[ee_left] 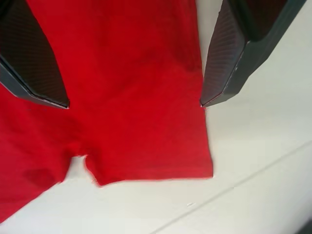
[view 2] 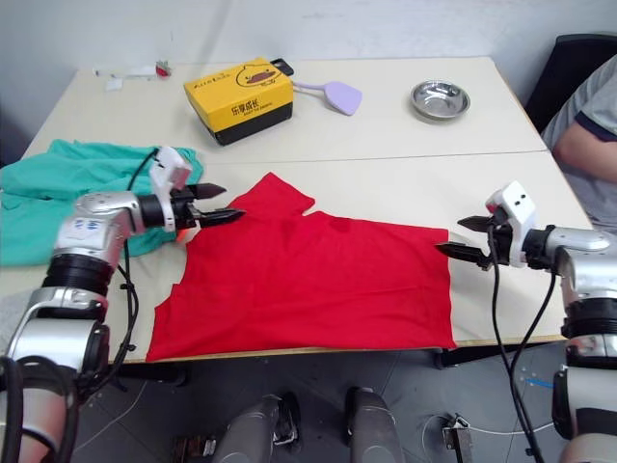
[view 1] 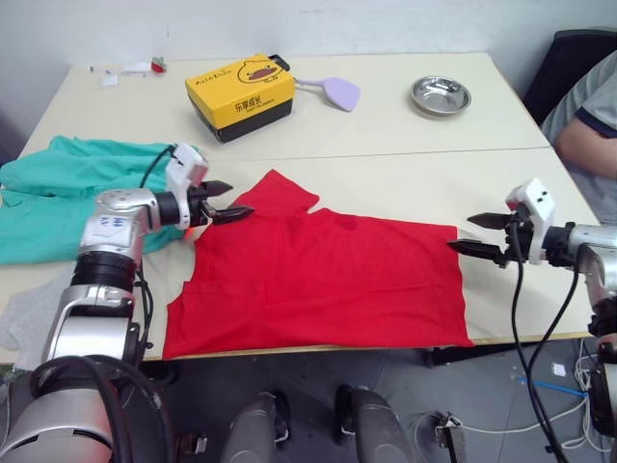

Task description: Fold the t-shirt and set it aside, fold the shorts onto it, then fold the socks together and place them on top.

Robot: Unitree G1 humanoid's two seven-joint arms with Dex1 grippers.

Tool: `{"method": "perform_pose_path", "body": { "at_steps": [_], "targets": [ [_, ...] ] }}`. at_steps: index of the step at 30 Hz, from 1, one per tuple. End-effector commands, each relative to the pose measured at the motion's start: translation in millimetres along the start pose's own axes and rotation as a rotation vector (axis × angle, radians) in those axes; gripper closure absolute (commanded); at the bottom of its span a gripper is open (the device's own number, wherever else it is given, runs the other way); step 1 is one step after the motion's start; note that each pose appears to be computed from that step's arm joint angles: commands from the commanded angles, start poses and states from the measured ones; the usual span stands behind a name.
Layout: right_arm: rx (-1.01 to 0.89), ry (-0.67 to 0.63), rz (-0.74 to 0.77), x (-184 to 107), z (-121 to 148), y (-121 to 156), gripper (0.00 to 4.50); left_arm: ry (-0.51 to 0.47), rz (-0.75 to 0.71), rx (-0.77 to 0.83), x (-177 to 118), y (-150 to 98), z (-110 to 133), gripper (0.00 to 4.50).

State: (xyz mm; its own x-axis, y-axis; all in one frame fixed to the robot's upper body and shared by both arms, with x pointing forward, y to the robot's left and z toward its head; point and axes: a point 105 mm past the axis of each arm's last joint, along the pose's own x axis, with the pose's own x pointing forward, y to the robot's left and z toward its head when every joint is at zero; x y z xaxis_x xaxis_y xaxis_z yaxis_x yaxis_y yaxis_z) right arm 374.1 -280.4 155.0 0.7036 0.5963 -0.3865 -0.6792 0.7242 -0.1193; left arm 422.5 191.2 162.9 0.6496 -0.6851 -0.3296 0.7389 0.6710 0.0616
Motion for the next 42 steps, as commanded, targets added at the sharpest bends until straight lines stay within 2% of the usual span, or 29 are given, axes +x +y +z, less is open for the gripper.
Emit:
{"method": "perform_pose_path", "body": {
  "at_steps": [1, 8, 12, 15, 17, 20, 25, 27, 32, 42],
  "targets": [
    [-0.012, -0.016, -0.04, 2, 12, -9, 0.0, 0.029, 0.035, 0.016, 2, 8, 0, 0.02],
    [0.043, 0.04, -0.023, 16, 7, -8, 0.0, 0.073, 0.098, 0.009, 5, 16, -5, 0.02],
    [0.064, 0.066, -0.05, 19, 3, -12, 0.0, 0.064, 0.117, -0.012, 6, 18, -5, 0.02],
    [0.085, 0.089, -0.044, 19, -2, -11, 0.6, 0.068, 0.107, -0.038, 10, 16, -6, 0.0],
    [0.088, 0.097, -0.044, 18, -4, -12, 1.26, 0.069, 0.098, -0.054, 12, 13, -7, 0.0],
    [0.094, 0.105, -0.048, 19, -6, -12, 2.28, 0.092, 0.083, -0.044, 16, 10, -10, 0.59],
    [0.089, 0.093, -0.052, 18, -3, -13, 4.05, 0.113, 0.105, -0.026, 18, 11, -14, 2.16],
    [0.077, 0.079, -0.061, 17, 0, -15, 4.5, 0.097, 0.118, -0.026, 18, 13, -13, 2.77],
    [0.044, 0.042, -0.082, 12, 7, -19, 4.5, -0.001, 0.091, -0.075, 15, 12, -3, 4.39],
    [0.016, -0.025, -0.084, -8, 20, -21, 4.5, -0.086, 0.042, -0.015, -5, 15, 6, 4.46]
  ]
}}
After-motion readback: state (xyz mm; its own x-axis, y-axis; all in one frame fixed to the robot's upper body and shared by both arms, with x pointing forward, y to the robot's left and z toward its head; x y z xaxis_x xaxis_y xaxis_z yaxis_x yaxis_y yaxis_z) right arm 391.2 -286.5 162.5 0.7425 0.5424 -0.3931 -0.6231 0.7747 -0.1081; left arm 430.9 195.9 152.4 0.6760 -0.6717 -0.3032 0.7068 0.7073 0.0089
